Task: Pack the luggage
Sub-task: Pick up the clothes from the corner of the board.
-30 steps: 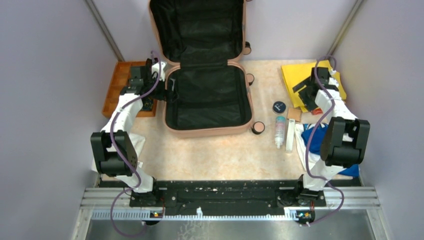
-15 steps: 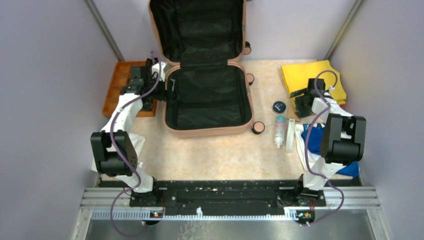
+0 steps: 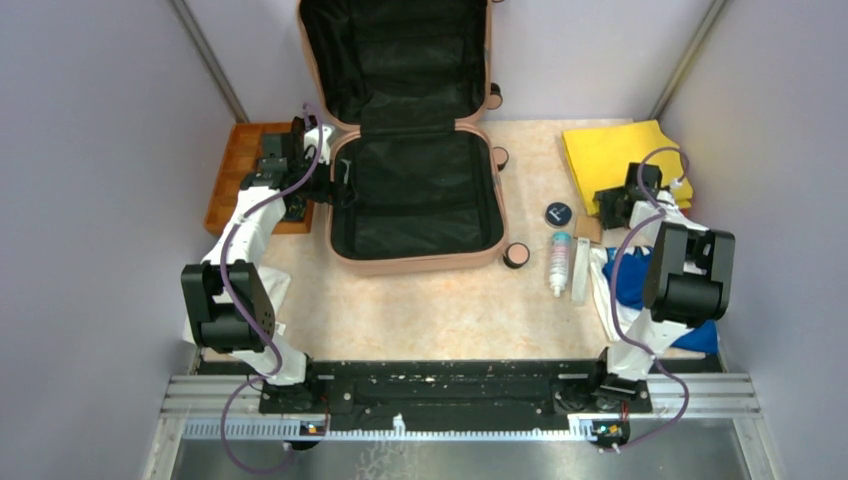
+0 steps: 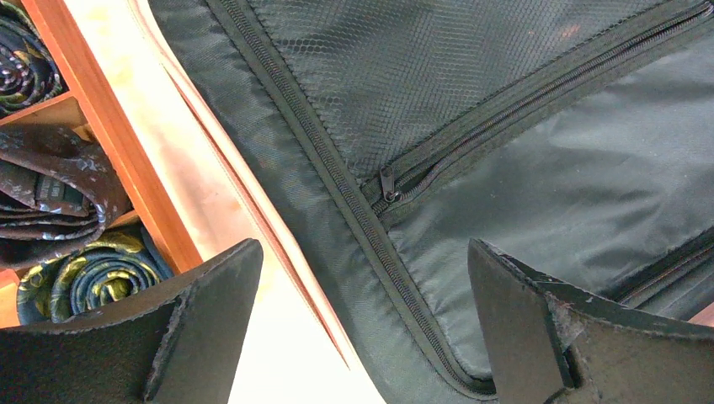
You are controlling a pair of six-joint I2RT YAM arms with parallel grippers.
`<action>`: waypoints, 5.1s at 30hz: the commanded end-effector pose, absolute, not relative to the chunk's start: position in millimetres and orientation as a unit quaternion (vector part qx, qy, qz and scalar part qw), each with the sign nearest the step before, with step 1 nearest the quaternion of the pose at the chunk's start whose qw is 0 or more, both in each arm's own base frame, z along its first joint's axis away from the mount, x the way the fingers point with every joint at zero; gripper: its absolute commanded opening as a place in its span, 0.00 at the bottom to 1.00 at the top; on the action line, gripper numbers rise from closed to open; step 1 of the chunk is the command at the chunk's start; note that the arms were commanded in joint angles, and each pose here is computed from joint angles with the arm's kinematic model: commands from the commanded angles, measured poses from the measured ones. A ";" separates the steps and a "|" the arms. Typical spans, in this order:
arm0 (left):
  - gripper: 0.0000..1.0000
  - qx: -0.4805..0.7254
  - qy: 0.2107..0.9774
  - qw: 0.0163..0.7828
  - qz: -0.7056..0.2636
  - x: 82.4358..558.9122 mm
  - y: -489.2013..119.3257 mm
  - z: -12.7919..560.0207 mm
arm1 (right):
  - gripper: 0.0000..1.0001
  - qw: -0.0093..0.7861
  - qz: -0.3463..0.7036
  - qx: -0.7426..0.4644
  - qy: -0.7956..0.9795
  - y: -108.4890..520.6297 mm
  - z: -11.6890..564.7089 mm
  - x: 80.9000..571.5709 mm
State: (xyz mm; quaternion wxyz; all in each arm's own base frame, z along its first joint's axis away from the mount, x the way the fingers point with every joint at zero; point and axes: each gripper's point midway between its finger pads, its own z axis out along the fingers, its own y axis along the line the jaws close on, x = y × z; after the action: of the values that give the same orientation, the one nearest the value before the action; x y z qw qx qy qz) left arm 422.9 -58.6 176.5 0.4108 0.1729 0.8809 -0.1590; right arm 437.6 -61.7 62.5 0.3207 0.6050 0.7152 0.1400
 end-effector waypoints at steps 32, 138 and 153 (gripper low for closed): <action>0.98 0.181 0.871 0.431 -0.150 430.2 -56.6 197.9 | 0.00 0.397 0.252 0.500 0.727 -32.7 167.3 489.3; 0.98 0.207 0.867 0.427 -0.153 433.6 -63.5 209.2 | 0.00 0.424 -0.042 0.567 0.705 -257.3 184.5 462.9; 0.98 0.203 0.867 0.427 -0.154 436.8 -65.2 219.7 | 0.27 0.394 -0.107 0.541 0.735 -278.6 153.8 485.2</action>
State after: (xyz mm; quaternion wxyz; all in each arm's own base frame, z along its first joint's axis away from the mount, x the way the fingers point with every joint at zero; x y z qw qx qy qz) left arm 430.4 -60.3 202.9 0.4146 0.1987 0.8751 -0.1509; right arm 474.5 -258.6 140.5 0.3811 0.5390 0.7459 -0.0883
